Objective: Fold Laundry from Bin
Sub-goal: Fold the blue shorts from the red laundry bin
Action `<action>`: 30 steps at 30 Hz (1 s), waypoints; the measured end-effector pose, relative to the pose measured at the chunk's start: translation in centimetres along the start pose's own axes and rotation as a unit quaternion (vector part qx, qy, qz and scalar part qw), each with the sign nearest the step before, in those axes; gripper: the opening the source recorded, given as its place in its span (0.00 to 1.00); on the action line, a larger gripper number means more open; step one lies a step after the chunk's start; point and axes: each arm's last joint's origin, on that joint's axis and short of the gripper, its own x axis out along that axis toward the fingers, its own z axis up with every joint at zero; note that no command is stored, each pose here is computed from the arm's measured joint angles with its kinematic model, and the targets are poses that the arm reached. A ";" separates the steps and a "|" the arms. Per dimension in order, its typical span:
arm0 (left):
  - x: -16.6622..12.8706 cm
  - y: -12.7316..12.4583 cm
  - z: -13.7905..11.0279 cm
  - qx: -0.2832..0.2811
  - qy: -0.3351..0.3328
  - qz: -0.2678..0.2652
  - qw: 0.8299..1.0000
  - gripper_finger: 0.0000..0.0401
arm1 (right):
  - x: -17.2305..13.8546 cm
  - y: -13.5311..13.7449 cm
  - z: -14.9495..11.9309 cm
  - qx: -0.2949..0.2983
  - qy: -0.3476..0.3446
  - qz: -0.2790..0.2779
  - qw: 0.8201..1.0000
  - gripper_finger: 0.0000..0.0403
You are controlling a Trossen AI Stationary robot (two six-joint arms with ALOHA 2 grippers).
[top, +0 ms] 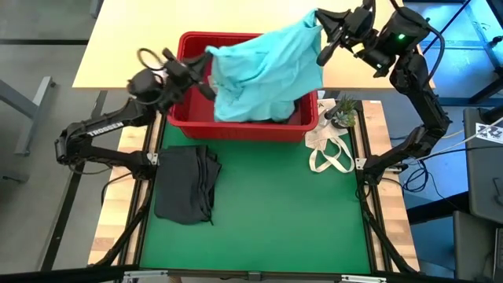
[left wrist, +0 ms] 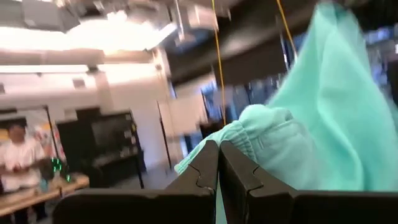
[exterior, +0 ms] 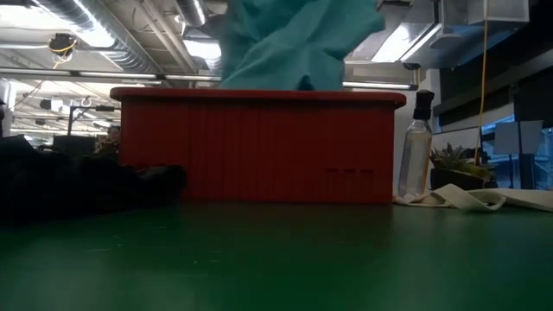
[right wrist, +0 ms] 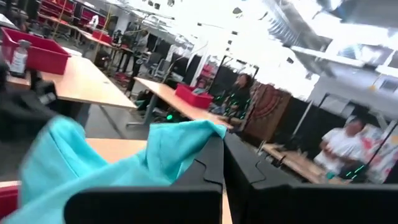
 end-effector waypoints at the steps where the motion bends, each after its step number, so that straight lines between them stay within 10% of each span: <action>1: -0.1 0.2 0.4 -0.005 -0.014 0.002 1.000 0.00 | -0.1 -0.1 0.1 -0.010 -0.004 -0.003 1.000 0.00; 10: -1.8 1.7 2.6 -0.021 -0.069 0.005 0.997 0.00 | -1.9 -0.8 0.4 -0.036 0.039 -0.053 0.997 0.00; 30: -6.1 -1.4 3.9 -0.033 -0.037 -0.221 0.974 0.00 | -13.5 -0.9 -0.2 0.081 0.170 0.149 0.971 0.00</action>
